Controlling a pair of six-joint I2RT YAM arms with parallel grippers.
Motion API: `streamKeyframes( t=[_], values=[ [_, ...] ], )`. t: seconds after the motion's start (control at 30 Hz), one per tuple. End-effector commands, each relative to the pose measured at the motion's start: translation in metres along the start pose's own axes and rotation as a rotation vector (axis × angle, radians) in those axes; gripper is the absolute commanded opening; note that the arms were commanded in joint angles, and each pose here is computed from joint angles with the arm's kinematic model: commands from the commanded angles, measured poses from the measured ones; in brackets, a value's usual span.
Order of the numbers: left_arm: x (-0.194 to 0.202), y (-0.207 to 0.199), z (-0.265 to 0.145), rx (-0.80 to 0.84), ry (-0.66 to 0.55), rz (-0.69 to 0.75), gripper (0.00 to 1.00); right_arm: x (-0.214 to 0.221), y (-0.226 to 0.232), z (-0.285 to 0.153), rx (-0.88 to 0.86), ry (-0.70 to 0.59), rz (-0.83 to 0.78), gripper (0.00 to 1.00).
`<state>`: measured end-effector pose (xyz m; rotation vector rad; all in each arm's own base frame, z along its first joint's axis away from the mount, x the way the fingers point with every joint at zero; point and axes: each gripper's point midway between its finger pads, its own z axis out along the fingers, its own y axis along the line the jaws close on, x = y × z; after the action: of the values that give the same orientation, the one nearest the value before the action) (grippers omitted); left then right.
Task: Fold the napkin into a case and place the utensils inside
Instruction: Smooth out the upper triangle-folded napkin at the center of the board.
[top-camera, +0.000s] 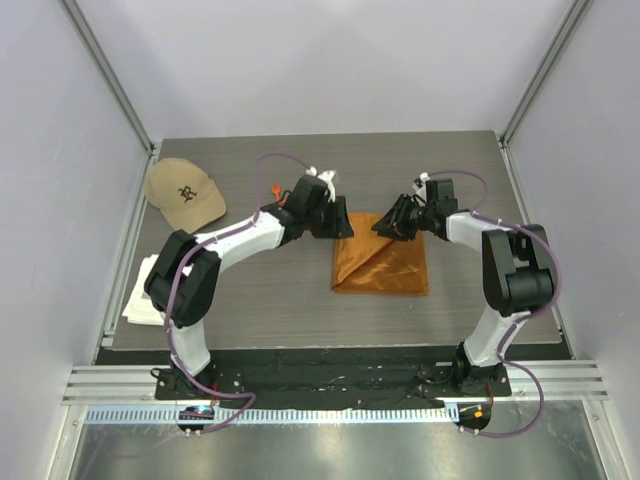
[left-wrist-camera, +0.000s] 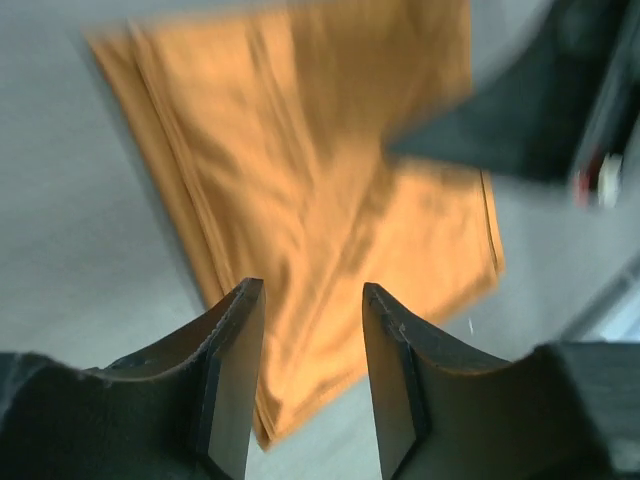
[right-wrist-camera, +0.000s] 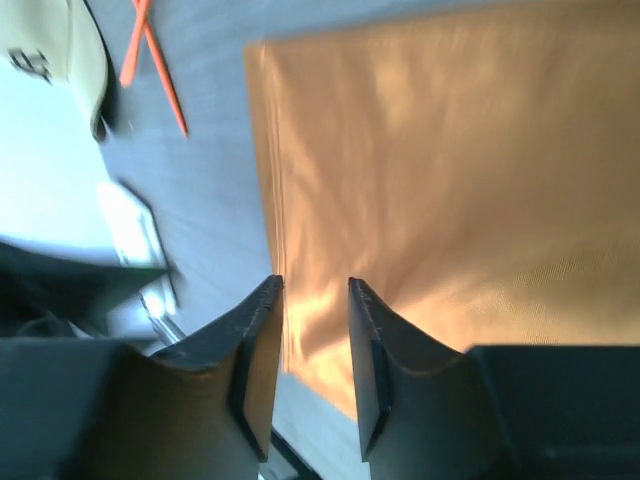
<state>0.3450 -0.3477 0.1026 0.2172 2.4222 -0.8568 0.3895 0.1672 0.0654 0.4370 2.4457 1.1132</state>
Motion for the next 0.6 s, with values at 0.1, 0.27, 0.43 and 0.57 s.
streamKeyframes(
  t=[0.1,0.27,0.43,0.57],
  values=[
    [-0.054,0.034,0.025,-0.194,-0.021,0.199,0.47,0.048,-0.028,-0.028,0.105,0.042,-0.042,0.36],
    [-0.082,0.034,0.045,-0.176,-0.051,0.24,0.36,0.077,-0.039,-0.03,0.078,0.091,-0.036,0.25],
    [-0.084,0.042,0.065,-0.186,-0.03,0.26,0.35,0.094,-0.057,-0.032,0.118,0.122,-0.051,0.19],
    [-0.079,0.044,0.077,-0.18,-0.007,0.249,0.35,0.1,-0.065,-0.031,0.133,0.137,-0.041,0.16]
  ],
)
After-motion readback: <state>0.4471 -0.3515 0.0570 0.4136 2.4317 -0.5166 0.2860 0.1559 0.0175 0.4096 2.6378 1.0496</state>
